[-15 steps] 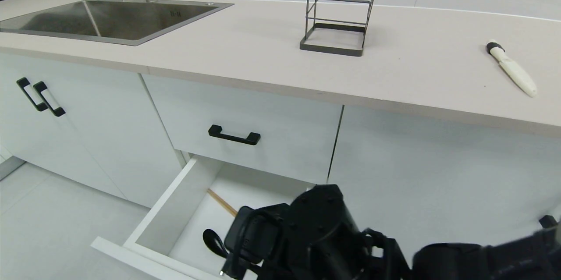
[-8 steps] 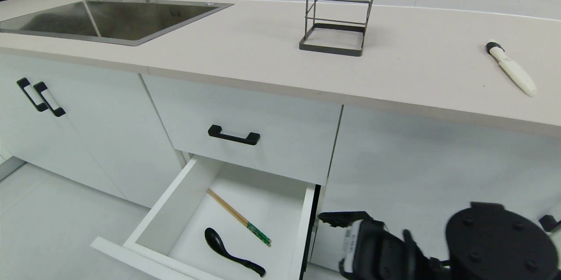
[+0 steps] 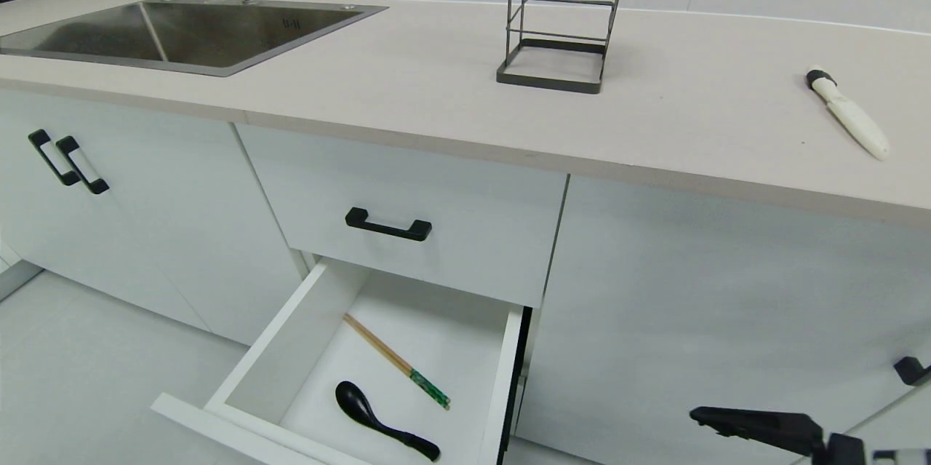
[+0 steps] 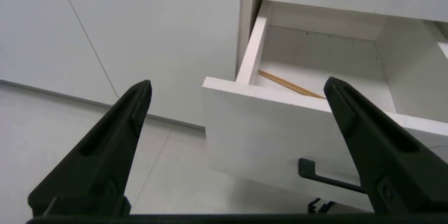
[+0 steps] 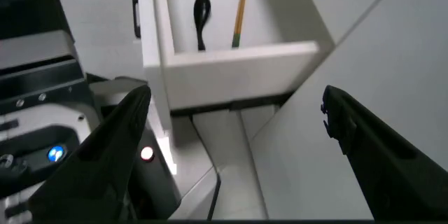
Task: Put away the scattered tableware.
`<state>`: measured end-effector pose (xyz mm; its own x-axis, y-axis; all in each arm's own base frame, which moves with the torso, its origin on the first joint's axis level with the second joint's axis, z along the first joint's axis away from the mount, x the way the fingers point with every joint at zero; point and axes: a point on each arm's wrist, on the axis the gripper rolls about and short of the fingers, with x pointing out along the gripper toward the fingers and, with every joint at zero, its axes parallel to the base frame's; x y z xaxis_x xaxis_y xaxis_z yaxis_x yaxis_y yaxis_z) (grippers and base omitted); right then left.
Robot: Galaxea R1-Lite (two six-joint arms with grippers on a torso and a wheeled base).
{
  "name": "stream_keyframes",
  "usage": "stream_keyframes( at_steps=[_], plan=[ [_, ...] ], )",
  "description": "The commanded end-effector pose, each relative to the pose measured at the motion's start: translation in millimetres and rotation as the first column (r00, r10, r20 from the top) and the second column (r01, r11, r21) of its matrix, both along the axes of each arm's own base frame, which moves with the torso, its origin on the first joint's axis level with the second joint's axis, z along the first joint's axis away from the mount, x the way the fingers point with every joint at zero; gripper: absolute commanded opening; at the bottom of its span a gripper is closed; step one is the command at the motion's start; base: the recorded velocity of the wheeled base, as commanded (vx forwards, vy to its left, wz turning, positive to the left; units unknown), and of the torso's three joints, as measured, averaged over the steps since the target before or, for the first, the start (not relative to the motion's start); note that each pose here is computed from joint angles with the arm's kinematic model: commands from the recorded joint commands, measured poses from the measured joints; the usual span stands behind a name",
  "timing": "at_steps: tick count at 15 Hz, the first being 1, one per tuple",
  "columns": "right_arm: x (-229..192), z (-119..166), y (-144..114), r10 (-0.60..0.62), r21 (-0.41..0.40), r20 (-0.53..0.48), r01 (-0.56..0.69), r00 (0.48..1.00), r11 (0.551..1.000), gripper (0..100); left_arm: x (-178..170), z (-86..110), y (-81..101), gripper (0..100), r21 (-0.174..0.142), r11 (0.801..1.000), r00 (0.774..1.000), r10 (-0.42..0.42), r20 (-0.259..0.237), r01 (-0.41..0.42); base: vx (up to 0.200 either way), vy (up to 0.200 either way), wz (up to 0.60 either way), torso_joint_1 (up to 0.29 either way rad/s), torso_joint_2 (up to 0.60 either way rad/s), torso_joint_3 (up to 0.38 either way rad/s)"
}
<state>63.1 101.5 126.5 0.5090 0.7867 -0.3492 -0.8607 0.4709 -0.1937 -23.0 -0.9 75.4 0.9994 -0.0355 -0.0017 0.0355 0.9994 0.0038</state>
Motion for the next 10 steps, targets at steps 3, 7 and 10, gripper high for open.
stream_keyframes(
  at_steps=[3,7,10],
  plan=[
    [-44,-13,-75,-0.098,0.239,-0.003,0.095,0.995,0.966,100,0,0.0,0.0,100,0.001,1.0,1.0,0.0,-0.001,0.0,0.0,0.0,0.0,0.0,0.0,0.0],
    [-69,-40,-108,-0.284,0.32,-0.007,0.272,0.959,0.908,100,0,0.1,-0.2,100,0.004,1.0,1.0,-0.007,0.0,0.007,0.0,0.0,0.0,0.0,0.0,0.0],
    [-83,-50,-106,-0.659,0.361,-0.008,0.616,0.752,0.7,100,0,0.3,-0.2,100,-0.002,1.0,1.0,-0.007,0.002,0.007,0.0,0.0,0.0,0.0,0.0,0.0]
  ],
)
